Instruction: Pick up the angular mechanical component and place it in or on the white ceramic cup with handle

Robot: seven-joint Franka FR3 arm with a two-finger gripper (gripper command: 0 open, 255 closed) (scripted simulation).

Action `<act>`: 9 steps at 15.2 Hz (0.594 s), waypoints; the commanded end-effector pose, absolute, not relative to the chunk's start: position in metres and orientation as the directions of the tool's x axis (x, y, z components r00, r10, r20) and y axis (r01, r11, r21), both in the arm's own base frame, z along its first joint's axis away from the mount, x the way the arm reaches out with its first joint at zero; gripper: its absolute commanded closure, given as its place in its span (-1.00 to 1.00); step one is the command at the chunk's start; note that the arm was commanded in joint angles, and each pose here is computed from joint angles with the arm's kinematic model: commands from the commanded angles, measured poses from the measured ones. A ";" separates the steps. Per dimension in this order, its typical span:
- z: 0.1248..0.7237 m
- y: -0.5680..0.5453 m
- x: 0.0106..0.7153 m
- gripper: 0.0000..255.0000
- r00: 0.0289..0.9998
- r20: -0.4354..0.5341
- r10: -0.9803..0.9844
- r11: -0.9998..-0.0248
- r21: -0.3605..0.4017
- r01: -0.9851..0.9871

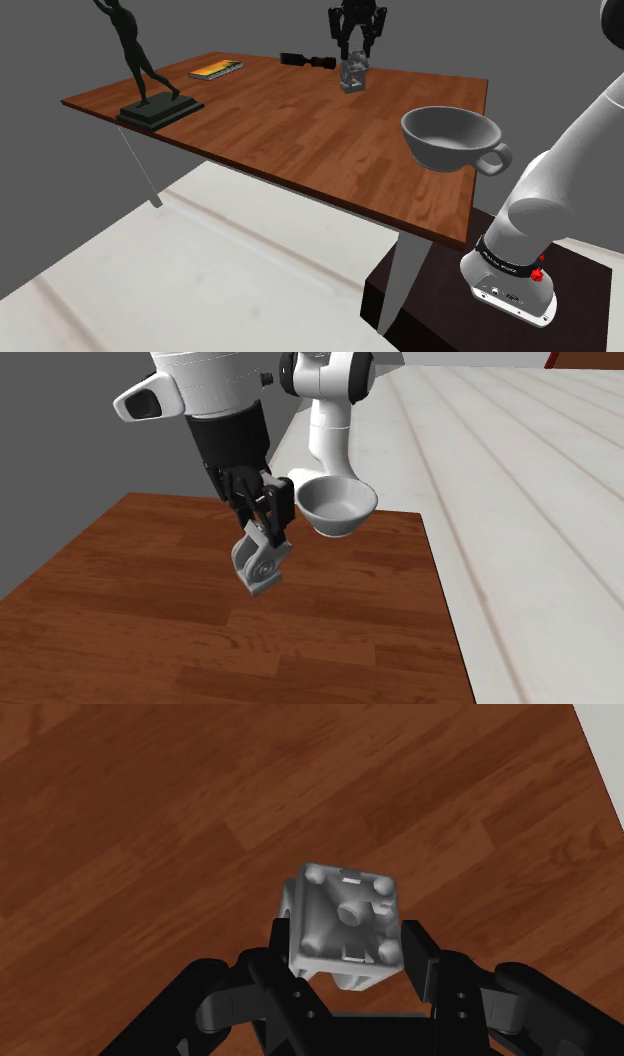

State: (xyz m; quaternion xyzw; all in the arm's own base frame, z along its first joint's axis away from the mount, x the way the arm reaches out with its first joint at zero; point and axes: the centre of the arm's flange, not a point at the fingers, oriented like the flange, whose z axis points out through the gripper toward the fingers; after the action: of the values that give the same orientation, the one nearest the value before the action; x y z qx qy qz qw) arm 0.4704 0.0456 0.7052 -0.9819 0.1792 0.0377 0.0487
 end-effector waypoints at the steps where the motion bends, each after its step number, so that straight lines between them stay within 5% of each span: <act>1: 0.717 0.045 0.471 1.00 0.933 -0.092 -0.348 -0.931 -0.082 -0.356; 9: 0.759 0.045 0.471 1.00 0.933 -0.092 -0.348 -0.931 -0.082 -0.356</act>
State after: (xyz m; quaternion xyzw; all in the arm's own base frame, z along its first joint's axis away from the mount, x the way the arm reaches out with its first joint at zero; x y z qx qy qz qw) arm 0.4712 0.0464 0.7538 -0.9819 0.1793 0.0377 0.0487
